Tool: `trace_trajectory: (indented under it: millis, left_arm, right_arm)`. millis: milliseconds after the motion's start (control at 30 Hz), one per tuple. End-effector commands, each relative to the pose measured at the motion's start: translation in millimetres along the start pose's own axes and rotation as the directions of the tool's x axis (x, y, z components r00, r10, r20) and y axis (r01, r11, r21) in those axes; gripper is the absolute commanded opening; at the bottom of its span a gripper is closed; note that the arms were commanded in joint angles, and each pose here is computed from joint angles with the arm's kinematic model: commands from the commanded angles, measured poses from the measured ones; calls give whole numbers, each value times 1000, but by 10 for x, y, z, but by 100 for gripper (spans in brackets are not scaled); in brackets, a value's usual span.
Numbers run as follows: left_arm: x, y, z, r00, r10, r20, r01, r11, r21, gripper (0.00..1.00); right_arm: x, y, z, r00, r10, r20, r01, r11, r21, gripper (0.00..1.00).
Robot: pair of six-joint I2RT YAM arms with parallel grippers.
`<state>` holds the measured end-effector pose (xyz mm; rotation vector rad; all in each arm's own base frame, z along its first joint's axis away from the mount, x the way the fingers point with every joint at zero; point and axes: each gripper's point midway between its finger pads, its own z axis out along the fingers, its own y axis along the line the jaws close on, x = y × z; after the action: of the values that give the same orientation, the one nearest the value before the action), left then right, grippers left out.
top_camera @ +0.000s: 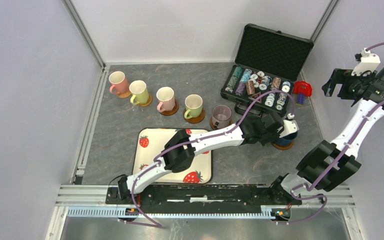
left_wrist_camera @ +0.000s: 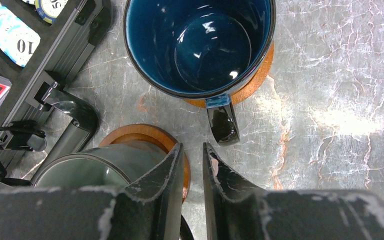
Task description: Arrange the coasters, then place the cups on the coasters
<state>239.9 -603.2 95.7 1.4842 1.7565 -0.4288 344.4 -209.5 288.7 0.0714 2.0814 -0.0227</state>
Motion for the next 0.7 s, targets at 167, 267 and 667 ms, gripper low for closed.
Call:
trace_trajectory:
  millis: [167, 267, 667]
  left_arm:
    - [-249, -85, -34, 997, -22, 77, 20, 1000, 23, 31]
    - [-260, -115, -29, 996, -27, 81, 24, 999, 28, 32]
    - [-346, -219, -31, 994, -27, 109, 23, 999, 39, 36]
  right_arm:
    - [-205, -31, -92, 998, -30, 56, 29, 999, 21, 98]
    - [-202, -22, -93, 998, -33, 54, 32, 999, 17, 98]
    - [-191, -18, -118, 998, -39, 49, 38, 999, 19, 98]
